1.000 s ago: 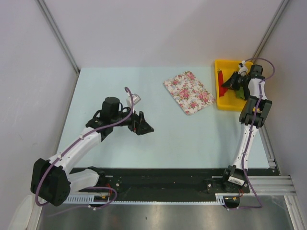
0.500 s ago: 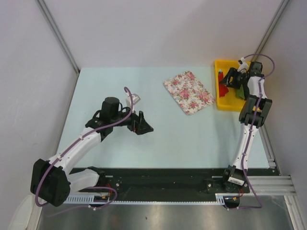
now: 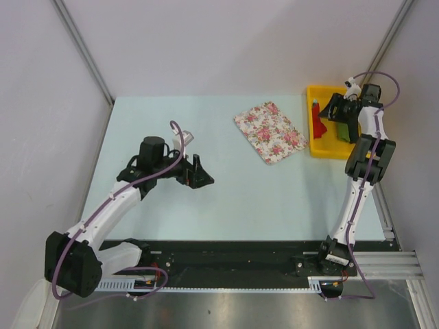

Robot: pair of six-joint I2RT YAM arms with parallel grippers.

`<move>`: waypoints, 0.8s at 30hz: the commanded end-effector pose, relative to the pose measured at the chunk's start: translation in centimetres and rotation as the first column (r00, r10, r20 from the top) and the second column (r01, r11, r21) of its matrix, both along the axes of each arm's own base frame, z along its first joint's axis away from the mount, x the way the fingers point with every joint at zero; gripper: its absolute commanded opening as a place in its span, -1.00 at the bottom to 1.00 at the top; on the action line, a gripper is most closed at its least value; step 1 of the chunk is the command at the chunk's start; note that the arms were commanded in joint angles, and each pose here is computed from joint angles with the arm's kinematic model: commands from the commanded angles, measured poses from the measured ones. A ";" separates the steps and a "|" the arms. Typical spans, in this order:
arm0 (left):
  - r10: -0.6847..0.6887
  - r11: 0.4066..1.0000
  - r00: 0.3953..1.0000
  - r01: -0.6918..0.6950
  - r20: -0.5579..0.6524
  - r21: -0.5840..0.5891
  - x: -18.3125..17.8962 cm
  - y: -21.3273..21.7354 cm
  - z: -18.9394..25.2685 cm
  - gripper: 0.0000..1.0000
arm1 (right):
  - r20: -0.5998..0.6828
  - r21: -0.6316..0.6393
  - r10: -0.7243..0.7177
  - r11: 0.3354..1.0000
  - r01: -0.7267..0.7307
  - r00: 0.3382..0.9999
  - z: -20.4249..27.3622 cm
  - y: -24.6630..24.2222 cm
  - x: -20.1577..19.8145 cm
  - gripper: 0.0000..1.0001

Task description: Place the utensils on the paper napkin and roll it up

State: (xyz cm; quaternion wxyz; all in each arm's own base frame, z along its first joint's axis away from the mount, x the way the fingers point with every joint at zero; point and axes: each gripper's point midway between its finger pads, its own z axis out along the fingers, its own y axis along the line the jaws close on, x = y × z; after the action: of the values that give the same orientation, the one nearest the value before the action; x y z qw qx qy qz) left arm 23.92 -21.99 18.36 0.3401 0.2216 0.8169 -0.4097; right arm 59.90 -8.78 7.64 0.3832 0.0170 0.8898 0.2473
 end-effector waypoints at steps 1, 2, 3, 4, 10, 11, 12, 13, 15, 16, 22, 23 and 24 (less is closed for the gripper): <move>0.021 1.000 1.000 -0.021 0.018 -0.010 1.7 0.8 2.9 0.99 | 0.175 -0.058 -0.003 0.998 0.014 0.985 10.0 -0.9 -0.1 0.44; 0.018 1.000 1.000 -0.018 0.012 0.002 2.0 0.9 2.8 0.99 | 0.183 -0.059 0.002 0.998 0.009 0.983 10.9 -0.8 -0.4 0.47; 0.026 1.000 1.000 -0.026 0.013 0.011 2.4 1.2 3.0 0.99 | 0.198 -0.064 0.013 0.998 0.000 0.980 12.2 -0.4 -0.7 0.53; 0.034 0.999 0.999 -0.034 0.013 0.026 2.8 1.4 3.8 0.99 | 0.228 -0.079 0.024 0.997 -0.006 0.973 14.3 -0.1 -1.3 0.58; 0.086 0.990 0.992 -0.096 0.090 0.105 5.6 3.6 7.5 0.99 | 0.266 -0.113 0.095 0.991 -0.068 0.959 21.3 3.2 -5.8 1.00; 0.118 0.983 0.988 -0.130 0.103 0.127 6.2 4.1 7.7 0.99 | 0.263 -0.118 0.110 0.990 -0.081 0.959 22.7 4.1 -7.5 0.99; 0.141 0.978 0.984 -0.155 0.108 0.141 6.5 4.4 8.0 0.99 | 0.270 -0.119 0.115 0.989 -0.085 0.956 23.7 4.8 -8.4 0.99; 0.154 0.974 0.982 -0.170 0.108 0.153 6.8 4.6 8.5 0.99 | 0.273 -0.114 0.124 0.989 -0.096 0.954 24.5 5.9 -9.3 0.99; 0.190 0.956 0.975 -0.209 0.111 0.206 7.2 5.6 8.4 0.99 | 0.277 -0.098 0.132 0.989 -0.109 0.952 25.6 8.1 -12.4 0.99; 0.194 0.953 0.973 -0.218 0.128 0.212 7.6 5.7 9.1 0.99 | 0.268 -0.095 0.155 0.986 -0.134 0.951 25.4 9.7 -13.4 1.00; 0.281 0.904 0.943 -0.322 0.178 0.281 8.5 7.8 9.0 0.99 | 0.262 -0.125 0.249 0.967 -0.223 0.933 22.8 17.5 -22.5 0.99; 0.290 0.899 0.940 -0.332 0.179 0.285 8.4 8.0 8.9 0.99 | 0.242 -0.125 0.252 0.966 -0.227 0.937 21.6 18.2 -23.6 0.99; 0.304 0.887 0.937 -0.345 0.174 0.307 8.3 8.5 7.9 0.99 | 0.225 -0.117 0.251 0.966 -0.229 0.942 20.3 18.7 -25.7 0.99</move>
State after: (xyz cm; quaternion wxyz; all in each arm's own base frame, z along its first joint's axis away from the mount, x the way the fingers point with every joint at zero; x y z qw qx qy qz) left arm 32.14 -15.67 27.26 0.4073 0.1782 0.8620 -0.2434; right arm 38.13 8.21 31.17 0.4696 -0.1466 0.8311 0.2594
